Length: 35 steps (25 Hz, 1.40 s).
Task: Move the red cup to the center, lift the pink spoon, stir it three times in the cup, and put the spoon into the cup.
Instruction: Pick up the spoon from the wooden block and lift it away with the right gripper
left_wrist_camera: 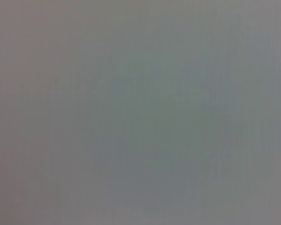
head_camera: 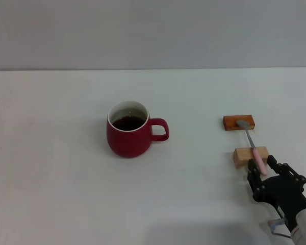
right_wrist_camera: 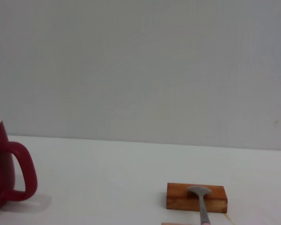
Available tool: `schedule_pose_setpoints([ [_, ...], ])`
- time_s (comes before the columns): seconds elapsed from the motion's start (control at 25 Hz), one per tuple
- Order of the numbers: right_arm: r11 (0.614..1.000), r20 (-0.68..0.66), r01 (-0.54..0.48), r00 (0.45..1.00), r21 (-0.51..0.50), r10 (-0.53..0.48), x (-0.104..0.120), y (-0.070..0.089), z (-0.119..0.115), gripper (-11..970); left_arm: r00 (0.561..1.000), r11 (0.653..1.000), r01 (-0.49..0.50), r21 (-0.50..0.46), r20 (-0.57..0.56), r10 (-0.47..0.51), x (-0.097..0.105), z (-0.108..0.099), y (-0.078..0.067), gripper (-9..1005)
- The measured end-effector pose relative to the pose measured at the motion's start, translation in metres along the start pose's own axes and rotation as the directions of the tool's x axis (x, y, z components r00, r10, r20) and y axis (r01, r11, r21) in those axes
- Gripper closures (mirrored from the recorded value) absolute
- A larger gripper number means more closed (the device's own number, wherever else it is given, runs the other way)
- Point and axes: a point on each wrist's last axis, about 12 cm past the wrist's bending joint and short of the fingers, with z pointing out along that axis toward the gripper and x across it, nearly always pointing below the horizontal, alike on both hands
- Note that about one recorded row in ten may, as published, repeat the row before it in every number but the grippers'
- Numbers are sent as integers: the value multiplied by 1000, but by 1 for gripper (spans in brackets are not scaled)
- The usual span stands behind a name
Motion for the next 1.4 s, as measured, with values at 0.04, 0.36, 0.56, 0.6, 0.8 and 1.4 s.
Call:
schedule_pose_setpoints([
  [0.04,1000,0,0,1000,0,0,0,0,0,529,1000,1000,0,0,1,0,0,0,0,169],
  [0.36,1000,3,-4,1000,4,4,0,0,-1,568,1000,1000,-1,-1,0,1,0,-1,1,170],
  [0.56,1000,2,-3,1000,5,3,0,0,-1,605,1000,1000,-3,-3,0,3,1,-3,2,170],
  [0.6,1000,1,-1,1000,4,1,0,0,-1,613,1000,1000,-3,-4,1,3,2,-3,2,170],
  [0.8,1000,2,2,1000,1,-2,-1,0,1,659,1000,1000,-3,-6,4,3,2,-5,3,170],
  [1.4,1000,2,8,1000,0,-8,-1,-1,3,683,1000,1000,-3,-10,3,3,3,-6,5,171],
])
